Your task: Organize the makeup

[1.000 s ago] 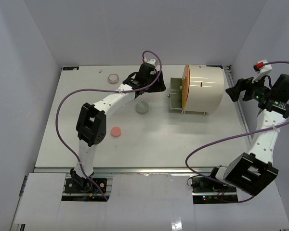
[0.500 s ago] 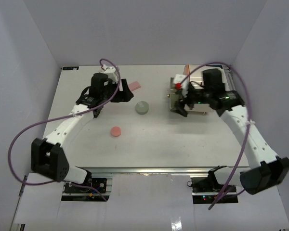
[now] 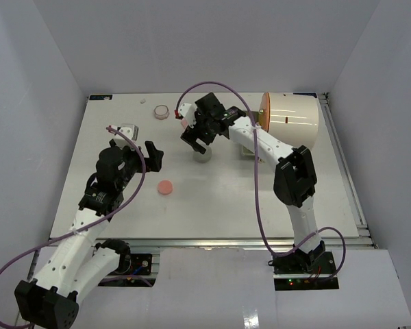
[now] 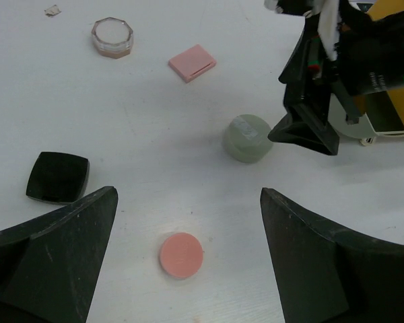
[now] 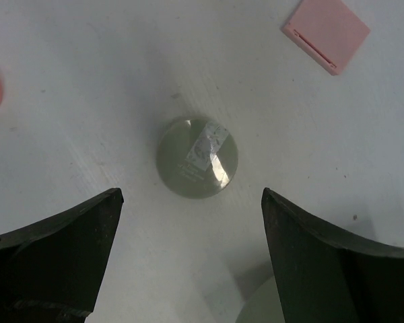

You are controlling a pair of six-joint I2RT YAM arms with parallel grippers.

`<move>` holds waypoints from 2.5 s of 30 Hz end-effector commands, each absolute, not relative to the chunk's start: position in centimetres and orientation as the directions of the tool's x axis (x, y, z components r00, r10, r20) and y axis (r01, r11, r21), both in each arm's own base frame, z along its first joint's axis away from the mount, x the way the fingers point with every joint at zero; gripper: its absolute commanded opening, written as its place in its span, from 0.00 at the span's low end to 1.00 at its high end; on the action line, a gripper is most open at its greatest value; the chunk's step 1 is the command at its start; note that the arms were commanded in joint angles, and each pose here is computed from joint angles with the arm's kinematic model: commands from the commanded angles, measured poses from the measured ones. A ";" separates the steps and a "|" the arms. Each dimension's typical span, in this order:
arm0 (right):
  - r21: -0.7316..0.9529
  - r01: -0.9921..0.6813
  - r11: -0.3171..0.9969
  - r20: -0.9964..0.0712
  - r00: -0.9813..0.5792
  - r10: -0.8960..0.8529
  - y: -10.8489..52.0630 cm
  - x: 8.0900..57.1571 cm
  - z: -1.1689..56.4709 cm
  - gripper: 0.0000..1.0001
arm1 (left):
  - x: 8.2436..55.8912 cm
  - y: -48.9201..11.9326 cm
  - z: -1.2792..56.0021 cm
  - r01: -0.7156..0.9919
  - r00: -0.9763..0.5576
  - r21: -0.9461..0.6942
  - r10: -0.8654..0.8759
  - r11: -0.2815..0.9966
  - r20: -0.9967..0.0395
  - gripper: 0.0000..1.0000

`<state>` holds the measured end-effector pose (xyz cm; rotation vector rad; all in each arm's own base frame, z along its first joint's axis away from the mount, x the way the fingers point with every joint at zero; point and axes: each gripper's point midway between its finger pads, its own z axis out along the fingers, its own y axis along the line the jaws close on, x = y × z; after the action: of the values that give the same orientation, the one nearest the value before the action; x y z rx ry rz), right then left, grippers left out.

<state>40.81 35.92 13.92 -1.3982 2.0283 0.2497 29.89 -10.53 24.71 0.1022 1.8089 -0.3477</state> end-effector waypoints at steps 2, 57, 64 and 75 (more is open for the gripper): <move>-0.475 -0.722 0.503 -0.527 -0.225 -0.820 31.0 46.5 17.3 0.89 | 29.7 -9.8 26.4 0.245 -0.188 -0.155 -0.110 0.957 -0.976 0.98; -0.130 -0.826 0.548 -0.615 -0.366 -0.699 23.4 44.6 12.4 0.21 | 29.4 -10.7 26.3 0.290 -0.198 -0.172 -0.116 0.941 -0.973 0.98; -0.243 -0.771 0.589 -0.571 -0.377 -0.729 21.2 46.1 13.0 0.23 | 29.3 -10.8 26.3 0.296 -0.201 -0.173 -0.116 0.939 -0.973 0.98; -0.474 -0.752 0.457 -0.433 -0.252 -0.865 21.5 48.4 13.4 0.28 | 29.3 -11.1 26.0 0.310 -0.211 -0.174 -0.111 0.935 -0.971 0.98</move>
<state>46.56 20.45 12.14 -1.2736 2.1612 -0.0957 29.26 -10.99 25.60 0.1406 1.7628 -0.3802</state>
